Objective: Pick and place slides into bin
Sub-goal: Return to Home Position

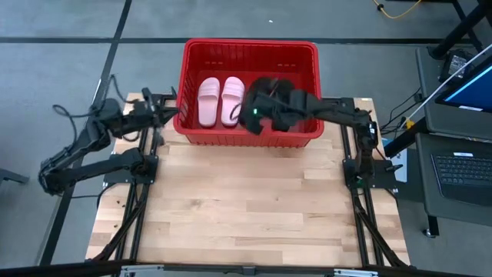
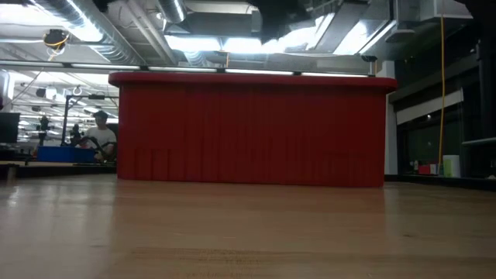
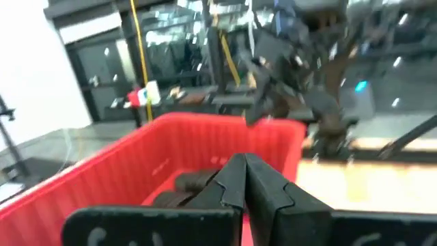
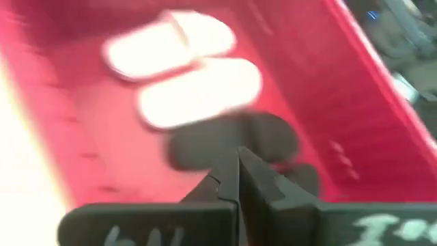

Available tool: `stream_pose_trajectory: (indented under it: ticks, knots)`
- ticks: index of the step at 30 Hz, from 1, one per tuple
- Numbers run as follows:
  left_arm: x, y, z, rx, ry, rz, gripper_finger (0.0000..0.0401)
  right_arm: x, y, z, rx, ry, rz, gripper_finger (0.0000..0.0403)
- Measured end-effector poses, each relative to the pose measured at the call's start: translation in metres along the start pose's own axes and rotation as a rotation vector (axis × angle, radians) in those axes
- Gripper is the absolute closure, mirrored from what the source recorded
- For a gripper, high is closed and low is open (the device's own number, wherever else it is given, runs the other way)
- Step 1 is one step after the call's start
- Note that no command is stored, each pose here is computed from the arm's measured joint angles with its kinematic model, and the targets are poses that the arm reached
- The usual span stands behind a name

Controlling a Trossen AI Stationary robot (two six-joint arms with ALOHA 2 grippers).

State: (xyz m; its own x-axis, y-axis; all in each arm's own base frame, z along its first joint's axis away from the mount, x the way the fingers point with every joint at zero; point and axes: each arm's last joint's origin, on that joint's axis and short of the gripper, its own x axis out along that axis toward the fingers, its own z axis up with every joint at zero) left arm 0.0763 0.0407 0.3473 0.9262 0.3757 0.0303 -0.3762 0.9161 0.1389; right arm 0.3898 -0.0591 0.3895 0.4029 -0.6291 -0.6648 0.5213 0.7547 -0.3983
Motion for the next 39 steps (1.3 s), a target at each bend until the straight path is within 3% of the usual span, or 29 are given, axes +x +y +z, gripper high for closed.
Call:
stream_pose_trajectory:
  ticks: [5,12,16,25,39]
  knots:
    - [-0.027,-0.009,-0.003,-0.061,-0.040,-0.068,0.0400,-0.019,0.045,0.002,0.031,-0.129,0.107,0.0401]
    - [-0.042,-0.020,-0.053,-0.213,-0.125,-0.119,0.0400,-0.019,0.108,-0.012,0.072,-0.262,0.225,0.0401]
    - [-0.039,-0.023,-0.068,-0.250,-0.126,-0.138,0.0400,-0.021,0.129,-0.022,0.100,-0.292,0.268,0.0400]
    - [-0.034,-0.027,-0.076,-0.248,-0.125,-0.203,0.0400,-0.033,0.146,-0.027,0.169,-0.334,0.296,0.0399]
    - [-0.016,-0.044,-0.117,-0.236,-0.023,-0.307,0.0400,-0.031,0.141,-0.016,0.198,-0.411,0.285,0.0399]
